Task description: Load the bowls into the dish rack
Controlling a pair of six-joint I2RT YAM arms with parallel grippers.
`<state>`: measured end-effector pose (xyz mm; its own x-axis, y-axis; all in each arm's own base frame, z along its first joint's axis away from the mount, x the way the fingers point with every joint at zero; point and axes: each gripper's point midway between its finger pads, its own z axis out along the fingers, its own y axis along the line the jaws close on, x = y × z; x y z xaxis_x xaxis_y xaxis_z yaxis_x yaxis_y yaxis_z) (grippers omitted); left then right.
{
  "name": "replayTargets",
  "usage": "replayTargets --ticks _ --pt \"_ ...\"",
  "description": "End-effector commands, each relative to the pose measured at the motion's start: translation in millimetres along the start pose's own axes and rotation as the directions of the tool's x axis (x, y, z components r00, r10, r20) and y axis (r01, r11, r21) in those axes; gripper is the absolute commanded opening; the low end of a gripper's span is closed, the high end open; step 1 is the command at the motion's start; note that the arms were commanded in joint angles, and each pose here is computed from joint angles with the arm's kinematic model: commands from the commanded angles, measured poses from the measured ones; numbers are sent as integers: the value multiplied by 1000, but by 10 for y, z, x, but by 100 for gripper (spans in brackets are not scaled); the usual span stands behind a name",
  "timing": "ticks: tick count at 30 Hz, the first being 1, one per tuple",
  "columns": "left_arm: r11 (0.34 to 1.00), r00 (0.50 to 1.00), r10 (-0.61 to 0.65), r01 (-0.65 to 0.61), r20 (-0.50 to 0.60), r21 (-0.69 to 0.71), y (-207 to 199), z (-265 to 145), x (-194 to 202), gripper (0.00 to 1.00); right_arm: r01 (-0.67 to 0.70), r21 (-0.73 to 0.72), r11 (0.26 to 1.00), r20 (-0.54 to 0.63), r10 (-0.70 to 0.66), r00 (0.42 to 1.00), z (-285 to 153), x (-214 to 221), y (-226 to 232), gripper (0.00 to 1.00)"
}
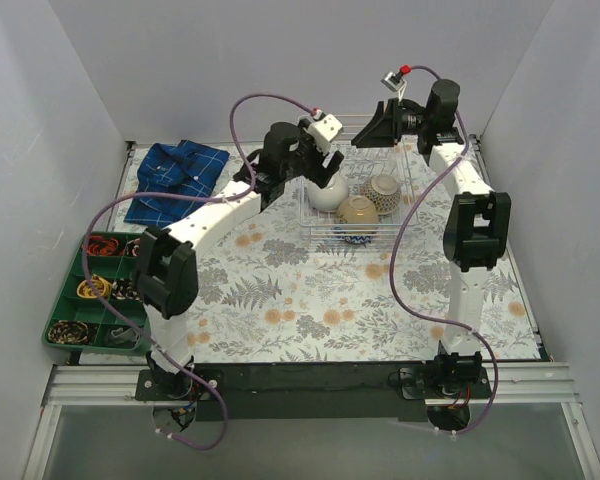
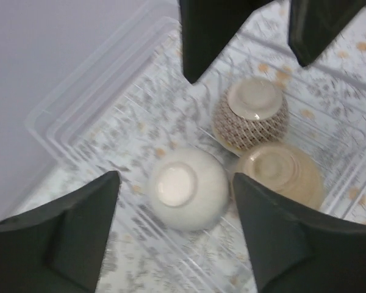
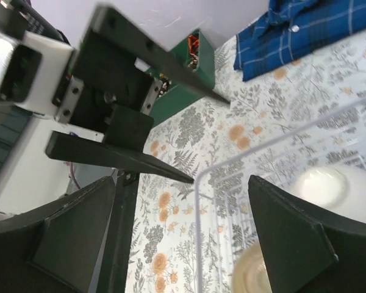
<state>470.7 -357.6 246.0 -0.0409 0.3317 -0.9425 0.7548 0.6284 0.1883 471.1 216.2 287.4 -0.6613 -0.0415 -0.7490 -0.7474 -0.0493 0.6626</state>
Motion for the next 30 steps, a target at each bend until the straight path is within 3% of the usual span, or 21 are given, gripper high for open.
replayTargets --ticks 1,4,10,13,16,17,19,20,22,23,25,26,27,28,30 --pt "974 991 45 -15 127 -226 393 -701 -677 92 225 -64 972 -27 -227 974 376 -357 1055 99" --pt "960 993 65 -35 98 -278 456 -977 -566 98 302 -102 948 -31 -306 951 564 -429 1521 99" --pt "918 991 72 -23 110 -396 701 -1423 -532 98 480 -77 874 37 -478 877 718 -630 2023 99" --pt "885 991 45 19 126 -464 911 -1592 -530 98 513 14 858 83 -512 855 739 -766 1926 99" --pt "847 988 -32 105 148 -520 1180 -1778 -476 98 484 260 835 72 -517 853 637 -893 1393 99" --pt "841 987 -47 122 153 -527 1230 -1823 -461 98 445 466 765 76 -536 841 496 -1083 1073 99" --pt "821 985 -81 154 153 -551 1357 -1909 -366 98 445 621 645 -3 -566 825 292 -1116 692 99" --pt "816 985 -90 158 148 -557 1363 -1948 -297 98 377 756 535 -18 -559 829 61 -1208 415 99" --pt "796 981 -100 178 163 -578 1408 -2021 -230 98 248 872 421 -1 -507 862 -254 -1213 139 99" --pt "788 979 -107 188 171 -587 1418 -2051 -196 98 156 941 300 7 -479 878 -534 -1195 -16 99" --pt "755 969 -145 238 198 -611 1414 -2119 -41 98 78 983 165 0 -429 904 -851 -990 -155 99" --pt "738 965 -159 258 211 -624 1420 -2149 10 98 -2 1000 19 10 -403 915 -1137 -864 -231 99" --pt "719 960 -181 277 213 -638 1402 -2177 160 98 -34 999 -41 16 -384 923 -1268 -750 -243 99" --pt "697 953 -200 301 227 -651 1410 -2205 225 98 -34 995 -92 4 -310 951 -1354 -392 -407 99" --pt "676 941 -241 339 239 -654 1392 -2204 384 98 -15 992 -124 -24 -305 952 -1450 -245 -245 98"
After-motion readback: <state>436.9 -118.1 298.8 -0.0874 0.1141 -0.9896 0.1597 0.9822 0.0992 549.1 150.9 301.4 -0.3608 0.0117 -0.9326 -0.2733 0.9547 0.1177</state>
